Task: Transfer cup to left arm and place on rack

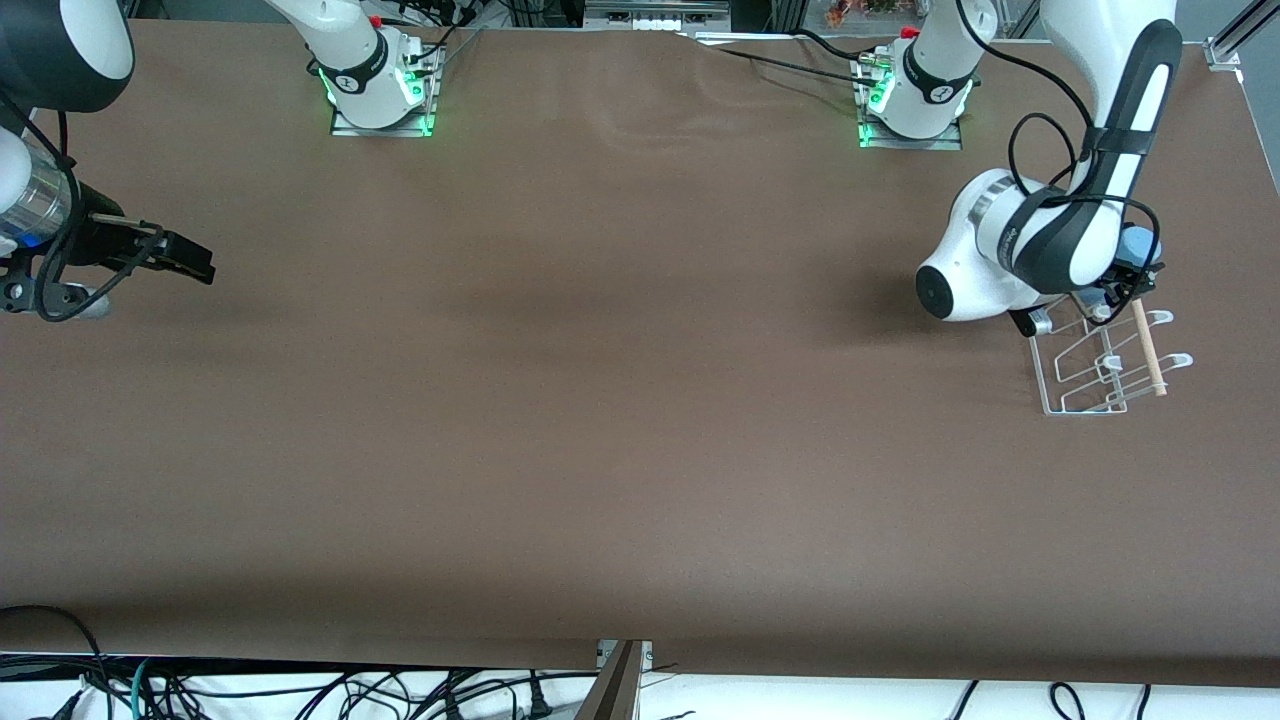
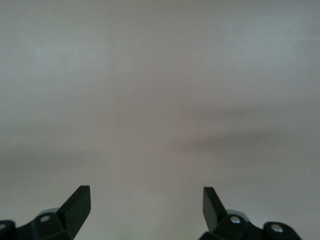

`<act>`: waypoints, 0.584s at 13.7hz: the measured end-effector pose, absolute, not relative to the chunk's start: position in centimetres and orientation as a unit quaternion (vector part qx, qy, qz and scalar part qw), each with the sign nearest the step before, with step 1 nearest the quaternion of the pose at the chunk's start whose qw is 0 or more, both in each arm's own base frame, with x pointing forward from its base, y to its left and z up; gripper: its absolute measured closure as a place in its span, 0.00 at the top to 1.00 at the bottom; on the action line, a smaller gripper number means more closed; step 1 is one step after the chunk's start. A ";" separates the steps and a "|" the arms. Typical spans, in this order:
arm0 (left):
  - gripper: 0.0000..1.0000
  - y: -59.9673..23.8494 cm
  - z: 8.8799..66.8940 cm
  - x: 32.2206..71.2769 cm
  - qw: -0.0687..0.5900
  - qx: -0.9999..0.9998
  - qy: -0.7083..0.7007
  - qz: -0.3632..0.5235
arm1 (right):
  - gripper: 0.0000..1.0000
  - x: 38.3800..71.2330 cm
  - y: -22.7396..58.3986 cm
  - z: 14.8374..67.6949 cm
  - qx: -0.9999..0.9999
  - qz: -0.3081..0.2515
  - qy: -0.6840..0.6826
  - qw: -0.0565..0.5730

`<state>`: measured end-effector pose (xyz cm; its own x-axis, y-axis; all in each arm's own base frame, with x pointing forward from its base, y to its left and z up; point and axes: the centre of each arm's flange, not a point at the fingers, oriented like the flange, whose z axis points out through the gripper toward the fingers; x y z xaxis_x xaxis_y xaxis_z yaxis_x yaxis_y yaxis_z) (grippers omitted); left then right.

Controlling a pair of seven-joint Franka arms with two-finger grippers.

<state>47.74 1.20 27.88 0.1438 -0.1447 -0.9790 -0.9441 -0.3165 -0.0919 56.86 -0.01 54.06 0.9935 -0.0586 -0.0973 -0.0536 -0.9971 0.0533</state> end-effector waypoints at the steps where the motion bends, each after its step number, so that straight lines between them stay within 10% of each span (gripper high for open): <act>1: 0.70 1.2 27.7 47.3 0.404 -0.639 0.427 0.496 | 1.00 56.8 0.0 54.0 0.998 -0.051 -0.022 0.025; 8: 0.70 0.9 26.8 46.5 0.428 -0.647 0.415 0.475 | 1.00 56.8 0.0 54.0 0.998 -0.053 -0.014 0.025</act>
